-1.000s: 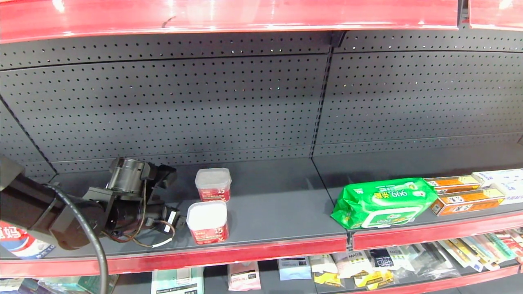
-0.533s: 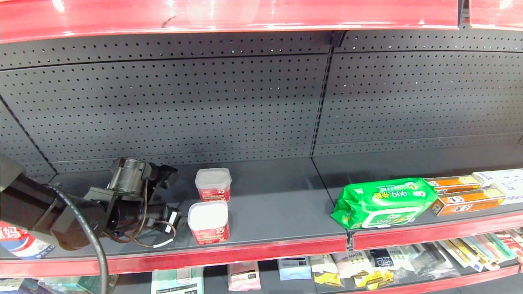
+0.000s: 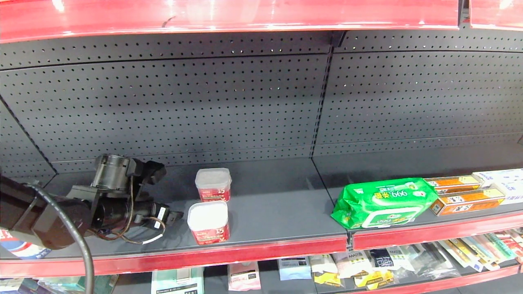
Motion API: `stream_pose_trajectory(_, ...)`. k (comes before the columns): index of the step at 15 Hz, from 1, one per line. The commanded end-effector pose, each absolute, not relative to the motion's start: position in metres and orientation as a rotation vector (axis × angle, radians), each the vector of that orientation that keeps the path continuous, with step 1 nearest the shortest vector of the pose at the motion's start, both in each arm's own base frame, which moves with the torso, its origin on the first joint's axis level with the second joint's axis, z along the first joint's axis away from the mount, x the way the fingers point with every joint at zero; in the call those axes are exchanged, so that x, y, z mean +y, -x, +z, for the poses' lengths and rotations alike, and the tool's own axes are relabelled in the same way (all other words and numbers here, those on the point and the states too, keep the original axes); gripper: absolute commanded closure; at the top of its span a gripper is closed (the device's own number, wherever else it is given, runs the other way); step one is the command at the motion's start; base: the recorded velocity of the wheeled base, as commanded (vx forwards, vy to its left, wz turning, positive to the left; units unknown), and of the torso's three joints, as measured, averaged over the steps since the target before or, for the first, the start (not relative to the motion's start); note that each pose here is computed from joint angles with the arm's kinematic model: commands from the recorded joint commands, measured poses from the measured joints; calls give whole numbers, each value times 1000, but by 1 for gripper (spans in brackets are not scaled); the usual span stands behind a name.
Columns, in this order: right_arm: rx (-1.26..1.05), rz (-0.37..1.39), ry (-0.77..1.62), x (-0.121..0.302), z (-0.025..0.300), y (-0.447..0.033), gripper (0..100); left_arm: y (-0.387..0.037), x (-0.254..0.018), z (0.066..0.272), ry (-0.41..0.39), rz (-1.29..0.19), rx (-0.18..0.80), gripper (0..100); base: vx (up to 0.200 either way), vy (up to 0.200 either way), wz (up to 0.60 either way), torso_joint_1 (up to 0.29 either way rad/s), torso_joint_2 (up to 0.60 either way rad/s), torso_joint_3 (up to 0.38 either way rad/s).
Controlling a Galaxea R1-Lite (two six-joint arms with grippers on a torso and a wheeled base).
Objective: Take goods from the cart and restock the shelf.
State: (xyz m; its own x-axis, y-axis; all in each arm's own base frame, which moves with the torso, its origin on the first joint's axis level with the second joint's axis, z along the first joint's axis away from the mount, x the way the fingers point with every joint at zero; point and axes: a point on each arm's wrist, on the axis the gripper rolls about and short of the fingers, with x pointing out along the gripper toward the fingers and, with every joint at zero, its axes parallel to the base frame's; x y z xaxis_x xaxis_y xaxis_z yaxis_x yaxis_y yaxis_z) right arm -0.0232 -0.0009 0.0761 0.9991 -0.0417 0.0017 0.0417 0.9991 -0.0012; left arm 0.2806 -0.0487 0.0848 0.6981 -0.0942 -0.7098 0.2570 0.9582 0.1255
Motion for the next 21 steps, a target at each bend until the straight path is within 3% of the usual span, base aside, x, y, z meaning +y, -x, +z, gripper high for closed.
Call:
stream_pose_trajectory(1,0,-41,2,-1,76,23,0,-258,-13,124,-175,-74,655,0,0,0,0,0,0,0)
stream_pose_trajectory(5,0,-41,2,-1,76,23,0,-149,19,182,-123,123,492,0,0,0,0,0,0,0)
stream_pose_trajectory(7,0,-41,2,-1,76,23,0,-84,13,190,-98,83,388,0,0,0,0,0,0,0)
stream_pose_trajectory(9,0,-41,2,-1,76,23,0,-26,2,175,-77,24,331,0,0,0,0,0,0,0)
stream_pose_trajectory(10,0,-41,2,-1,76,23,0,-23,1,174,-75,23,326,0,0,0,0,0,0,0)
stream_pose_trajectory(13,0,-41,2,-1,76,23,0,35,-9,131,-81,-184,97,0,0,0,0,0,0,0)
stream_pose_trajectory(15,0,-41,2,-1,76,23,0,43,-7,116,-86,-289,32,0,0,0,0,0,0,0)
stream_pose_trajectory(16,0,-41,2,-1,76,23,0,45,-6,111,-63,-271,11,0,0,0,0,0,0,0)
stream_pose_trajectory(18,0,-43,2,-1,76,23,0,35,3,88,-35,138,109,0,0,0,0,0,0,0)
stream_pose_trajectory(19,0,-43,2,-1,76,23,0,35,5,87,-25,251,104,0,0,0,0,0,0,0)
stream_pose_trajectory(21,0,-41,2,-1,76,23,0,34,5,88,30,245,79,0,0,0,0,0,0,0)
